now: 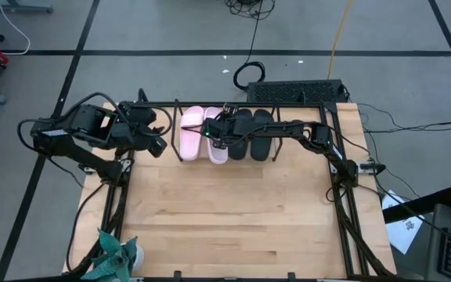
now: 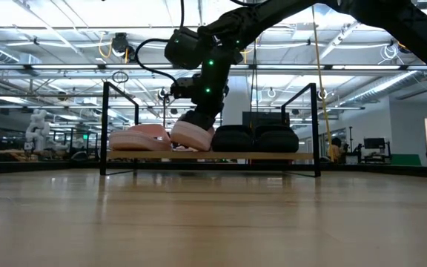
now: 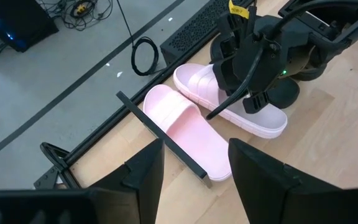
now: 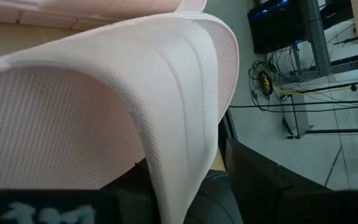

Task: Pick and place slides into the shelf
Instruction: Put the pink slide on the shelf

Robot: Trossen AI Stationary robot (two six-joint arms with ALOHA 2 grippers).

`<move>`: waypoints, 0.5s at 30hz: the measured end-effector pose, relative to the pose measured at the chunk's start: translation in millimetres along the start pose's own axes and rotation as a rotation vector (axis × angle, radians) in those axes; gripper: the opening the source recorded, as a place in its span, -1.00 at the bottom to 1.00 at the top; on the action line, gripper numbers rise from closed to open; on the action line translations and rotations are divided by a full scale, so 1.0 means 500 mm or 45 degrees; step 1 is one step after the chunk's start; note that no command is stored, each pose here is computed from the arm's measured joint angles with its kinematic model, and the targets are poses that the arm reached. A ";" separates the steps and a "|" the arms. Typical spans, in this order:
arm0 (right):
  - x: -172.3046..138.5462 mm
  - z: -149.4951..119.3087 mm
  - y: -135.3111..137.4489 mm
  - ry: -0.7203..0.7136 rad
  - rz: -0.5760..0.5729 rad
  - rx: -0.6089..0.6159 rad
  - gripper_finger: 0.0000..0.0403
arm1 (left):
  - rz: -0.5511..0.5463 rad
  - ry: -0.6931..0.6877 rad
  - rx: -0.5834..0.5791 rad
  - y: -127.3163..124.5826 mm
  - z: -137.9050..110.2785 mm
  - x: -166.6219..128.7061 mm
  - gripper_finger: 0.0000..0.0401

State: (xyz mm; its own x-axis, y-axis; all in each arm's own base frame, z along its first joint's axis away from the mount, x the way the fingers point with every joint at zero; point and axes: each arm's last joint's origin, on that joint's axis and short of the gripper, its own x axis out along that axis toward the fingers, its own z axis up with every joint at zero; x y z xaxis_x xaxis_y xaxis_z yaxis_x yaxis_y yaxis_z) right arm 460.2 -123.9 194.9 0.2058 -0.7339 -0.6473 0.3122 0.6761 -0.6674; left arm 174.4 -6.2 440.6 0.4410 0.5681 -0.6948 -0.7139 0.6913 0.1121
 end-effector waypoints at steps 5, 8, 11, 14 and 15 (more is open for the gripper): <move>-0.002 0.002 0.002 -0.011 0.003 0.011 -0.32 | 0.001 -0.001 0.000 0.000 0.000 0.000 -0.09; -0.004 0.008 0.003 -0.041 0.001 0.023 -0.32 | 0.001 -0.001 0.000 0.000 0.000 0.000 -0.09; -0.017 0.012 -0.006 -0.073 0.035 0.013 -0.32 | 0.001 -0.001 0.000 0.000 0.000 0.000 -0.09; -0.031 0.019 -0.016 -0.121 0.082 0.038 -0.32 | 0.005 -0.004 0.001 0.000 0.000 0.000 -0.09; -0.032 0.019 -0.018 -0.125 0.086 0.035 -0.32 | 0.005 -0.004 0.001 0.000 0.000 0.000 -0.09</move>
State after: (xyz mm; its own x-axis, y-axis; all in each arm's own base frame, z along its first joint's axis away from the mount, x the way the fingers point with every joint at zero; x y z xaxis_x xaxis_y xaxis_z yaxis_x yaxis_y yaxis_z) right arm 463.0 -118.7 214.8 0.3165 -0.6906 -0.6503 0.3200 0.7231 -0.6122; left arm 174.4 -6.1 440.7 0.4401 0.5721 -0.6921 -0.7151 0.6895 0.1152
